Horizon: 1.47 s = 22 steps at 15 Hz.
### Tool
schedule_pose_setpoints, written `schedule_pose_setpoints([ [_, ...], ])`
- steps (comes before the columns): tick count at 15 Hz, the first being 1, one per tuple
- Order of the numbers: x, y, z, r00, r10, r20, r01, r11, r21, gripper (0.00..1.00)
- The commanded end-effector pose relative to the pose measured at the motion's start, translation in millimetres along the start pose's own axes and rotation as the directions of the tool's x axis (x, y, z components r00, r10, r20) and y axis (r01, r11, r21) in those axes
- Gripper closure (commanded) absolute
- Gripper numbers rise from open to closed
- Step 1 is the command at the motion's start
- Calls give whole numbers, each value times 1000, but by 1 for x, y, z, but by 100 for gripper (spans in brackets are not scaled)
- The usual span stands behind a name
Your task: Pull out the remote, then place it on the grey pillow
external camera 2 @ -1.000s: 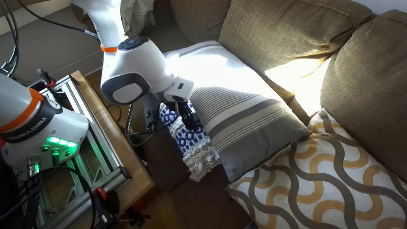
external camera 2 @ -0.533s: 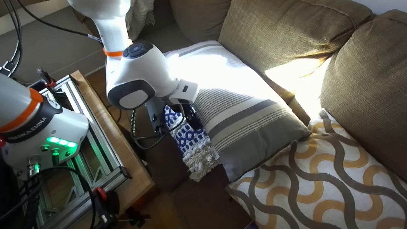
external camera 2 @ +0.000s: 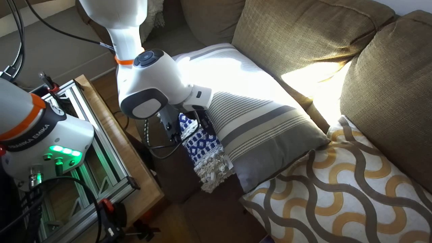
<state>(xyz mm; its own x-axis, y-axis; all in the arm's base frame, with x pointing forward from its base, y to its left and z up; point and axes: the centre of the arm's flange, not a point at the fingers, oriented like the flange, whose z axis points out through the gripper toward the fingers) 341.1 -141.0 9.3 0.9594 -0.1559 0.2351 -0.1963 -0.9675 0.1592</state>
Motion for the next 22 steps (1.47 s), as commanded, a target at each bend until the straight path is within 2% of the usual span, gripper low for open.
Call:
schedule_pose_setpoints([
  [1,-2,1,17,1000,-23,-8,23,1000,18,63],
  [3,-3,-1,17,1000,-21,-2,21,1000,13,74],
  [5,-4,-3,7,999,37,19,-37,999,-13,74],
  [13,-9,-19,-29,975,203,91,-202,979,-21,74],
  [15,-8,-23,-35,958,269,101,-267,963,-41,74],
  [19,-4,-27,-44,905,413,98,-407,910,-82,74],
  [22,-8,-34,-50,882,448,144,-440,894,-85,74],
])
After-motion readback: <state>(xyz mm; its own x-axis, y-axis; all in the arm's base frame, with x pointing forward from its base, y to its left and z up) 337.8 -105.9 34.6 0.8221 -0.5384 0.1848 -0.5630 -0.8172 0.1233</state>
